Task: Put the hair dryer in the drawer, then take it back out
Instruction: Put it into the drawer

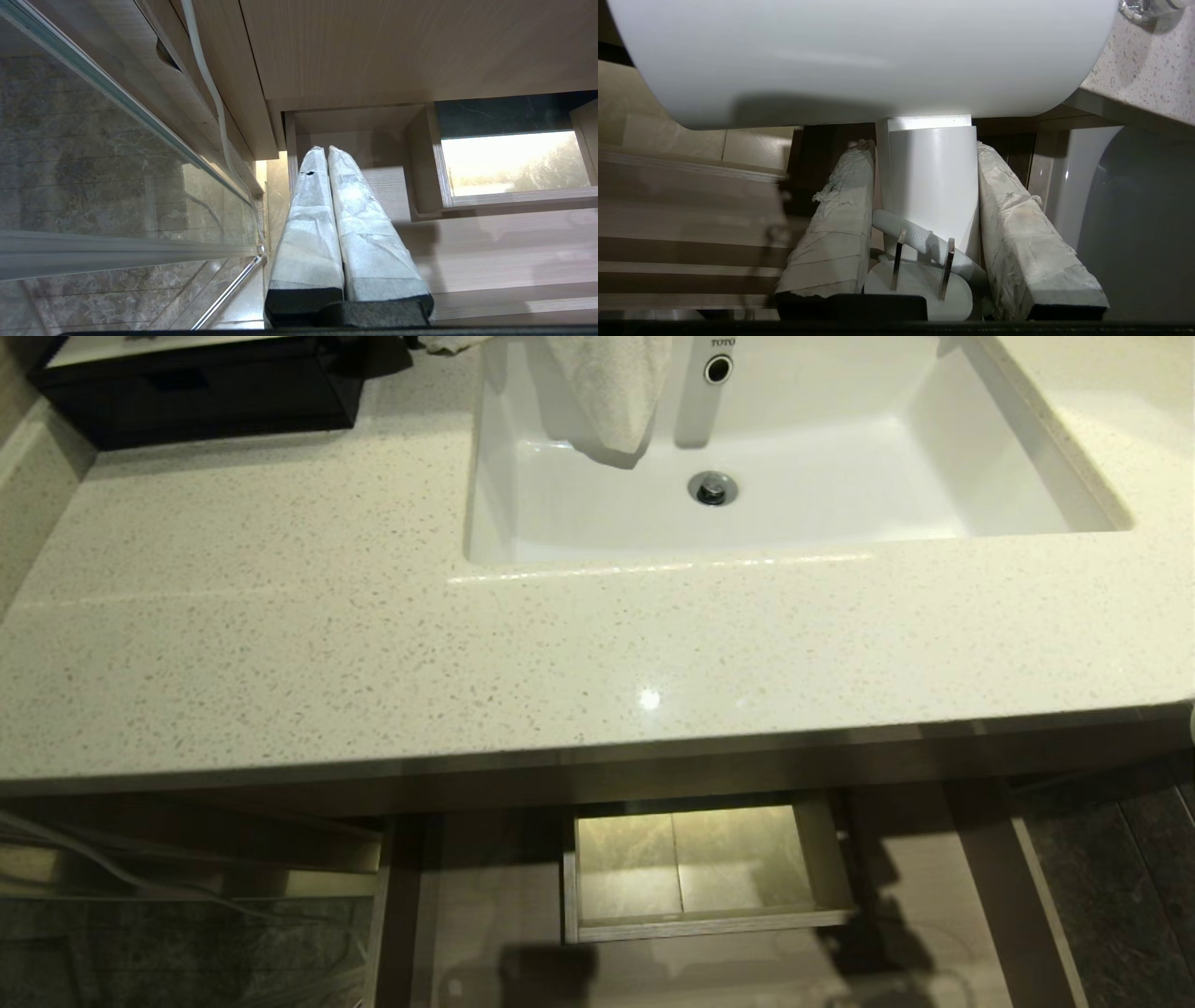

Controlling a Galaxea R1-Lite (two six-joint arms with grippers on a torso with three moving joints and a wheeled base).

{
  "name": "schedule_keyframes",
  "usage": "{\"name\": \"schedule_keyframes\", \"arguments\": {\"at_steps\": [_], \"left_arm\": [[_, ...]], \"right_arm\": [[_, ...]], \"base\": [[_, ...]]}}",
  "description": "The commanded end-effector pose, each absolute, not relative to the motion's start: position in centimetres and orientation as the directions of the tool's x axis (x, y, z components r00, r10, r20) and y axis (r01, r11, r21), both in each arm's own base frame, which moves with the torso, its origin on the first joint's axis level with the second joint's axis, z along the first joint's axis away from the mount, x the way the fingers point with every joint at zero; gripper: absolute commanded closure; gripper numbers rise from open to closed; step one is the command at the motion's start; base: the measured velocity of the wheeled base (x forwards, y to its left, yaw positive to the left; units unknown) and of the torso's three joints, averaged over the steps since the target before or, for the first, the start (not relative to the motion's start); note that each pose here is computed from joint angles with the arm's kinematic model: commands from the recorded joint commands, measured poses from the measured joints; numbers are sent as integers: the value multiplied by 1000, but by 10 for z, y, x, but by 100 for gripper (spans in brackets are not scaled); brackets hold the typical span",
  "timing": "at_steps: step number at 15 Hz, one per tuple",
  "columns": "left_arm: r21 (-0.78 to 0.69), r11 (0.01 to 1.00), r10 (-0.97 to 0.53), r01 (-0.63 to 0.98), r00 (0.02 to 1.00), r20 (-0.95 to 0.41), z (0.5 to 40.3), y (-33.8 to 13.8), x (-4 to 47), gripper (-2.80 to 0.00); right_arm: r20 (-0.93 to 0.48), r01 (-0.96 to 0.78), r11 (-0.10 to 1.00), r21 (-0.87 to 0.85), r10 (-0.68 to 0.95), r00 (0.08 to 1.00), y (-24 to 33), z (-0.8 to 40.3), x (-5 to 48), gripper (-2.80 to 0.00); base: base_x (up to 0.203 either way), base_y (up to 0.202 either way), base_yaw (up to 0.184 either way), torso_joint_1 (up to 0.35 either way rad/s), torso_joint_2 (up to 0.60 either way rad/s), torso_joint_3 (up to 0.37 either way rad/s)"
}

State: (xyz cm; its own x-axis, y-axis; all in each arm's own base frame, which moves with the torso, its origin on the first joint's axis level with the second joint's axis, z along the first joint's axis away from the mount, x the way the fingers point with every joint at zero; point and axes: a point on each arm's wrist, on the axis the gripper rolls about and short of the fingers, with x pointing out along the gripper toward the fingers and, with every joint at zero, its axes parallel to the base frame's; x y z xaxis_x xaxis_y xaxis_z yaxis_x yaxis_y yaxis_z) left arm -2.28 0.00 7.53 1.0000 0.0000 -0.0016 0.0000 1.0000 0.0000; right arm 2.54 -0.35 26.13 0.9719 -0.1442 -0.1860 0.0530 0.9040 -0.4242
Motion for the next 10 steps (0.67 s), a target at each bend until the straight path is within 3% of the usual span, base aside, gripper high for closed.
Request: {"name": "schedule_keyframes", "arguments": {"at_steps": [1,4,10], "left_arm": [[0,1000,0,0,1000,-2,75,0,-23,0],[0,1000,0,0,1000,-2,75,0,-23,0],[0,1000,0,0,1000,0,76,0,-23,0]], "right_arm": [[-189,52,903,-427,-145,971,-4,261,26,0],[-185,52,903,-426,-143,972,-3,260,24,0],[-175,54,903,-426,-141,974,-3,259,23,0]], "base": [[0,0,0,0,0,0],[0,0,0,-52,29,-28],[0,0,0,-320,130,-190]]}}
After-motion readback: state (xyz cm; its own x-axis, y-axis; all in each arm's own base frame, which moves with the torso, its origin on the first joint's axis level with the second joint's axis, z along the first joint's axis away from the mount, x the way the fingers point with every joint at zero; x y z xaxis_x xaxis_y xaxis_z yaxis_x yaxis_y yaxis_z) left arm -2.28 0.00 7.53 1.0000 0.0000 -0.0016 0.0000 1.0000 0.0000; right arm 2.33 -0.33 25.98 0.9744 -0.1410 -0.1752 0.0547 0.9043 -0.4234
